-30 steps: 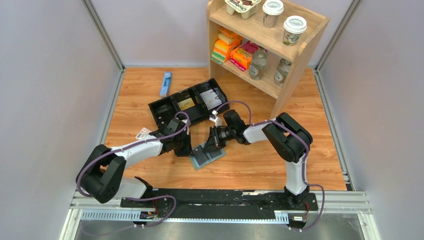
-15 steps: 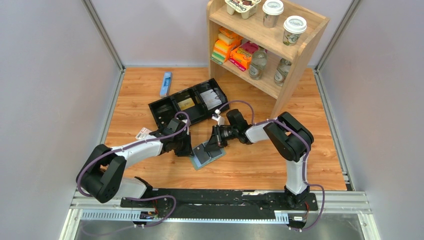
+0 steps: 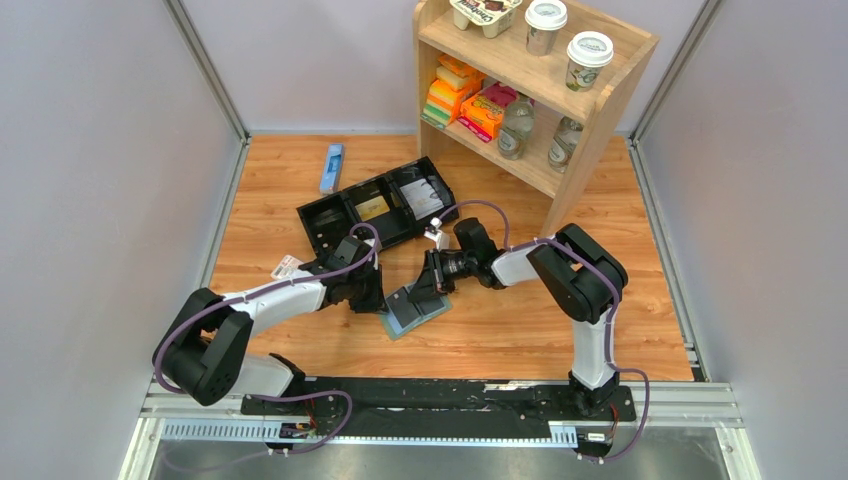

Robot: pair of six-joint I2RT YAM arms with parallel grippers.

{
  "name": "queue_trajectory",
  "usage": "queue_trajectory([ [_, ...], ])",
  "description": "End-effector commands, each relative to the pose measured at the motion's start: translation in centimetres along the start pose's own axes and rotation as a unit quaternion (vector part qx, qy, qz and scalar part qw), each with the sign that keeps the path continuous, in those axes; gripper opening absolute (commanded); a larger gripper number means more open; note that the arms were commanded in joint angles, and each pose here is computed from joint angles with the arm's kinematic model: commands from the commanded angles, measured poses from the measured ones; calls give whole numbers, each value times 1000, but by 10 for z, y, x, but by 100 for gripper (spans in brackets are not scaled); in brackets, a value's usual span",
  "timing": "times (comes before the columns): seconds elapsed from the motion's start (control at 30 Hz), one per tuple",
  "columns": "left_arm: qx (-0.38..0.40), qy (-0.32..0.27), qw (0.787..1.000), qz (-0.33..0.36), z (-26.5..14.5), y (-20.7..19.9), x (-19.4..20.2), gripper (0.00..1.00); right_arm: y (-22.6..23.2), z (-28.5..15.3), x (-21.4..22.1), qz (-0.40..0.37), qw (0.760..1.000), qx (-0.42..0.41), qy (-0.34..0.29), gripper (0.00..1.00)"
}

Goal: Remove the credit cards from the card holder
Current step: Remove the credit card from the card holder.

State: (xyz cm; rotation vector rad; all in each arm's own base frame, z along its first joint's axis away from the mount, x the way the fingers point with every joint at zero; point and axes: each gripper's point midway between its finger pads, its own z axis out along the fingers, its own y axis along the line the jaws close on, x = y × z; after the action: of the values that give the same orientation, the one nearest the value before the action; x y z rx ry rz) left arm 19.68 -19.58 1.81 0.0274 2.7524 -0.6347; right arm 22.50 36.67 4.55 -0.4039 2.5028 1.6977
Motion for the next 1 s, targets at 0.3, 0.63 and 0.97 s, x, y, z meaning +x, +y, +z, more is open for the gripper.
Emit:
queue_trajectory([
  [0.3,-40,32,999,0,7,21,22,0,19,-14,-16,-30,999,-24,-27,0],
  [0.63,-29,22,999,2,4,15,17,0,15,-17,-17,-25,999,-20,-31,0],
  [0.97,8,-22,1000,8,-8,-4,-3,11,19,-5,-11,-27,999,-22,-13,8],
])
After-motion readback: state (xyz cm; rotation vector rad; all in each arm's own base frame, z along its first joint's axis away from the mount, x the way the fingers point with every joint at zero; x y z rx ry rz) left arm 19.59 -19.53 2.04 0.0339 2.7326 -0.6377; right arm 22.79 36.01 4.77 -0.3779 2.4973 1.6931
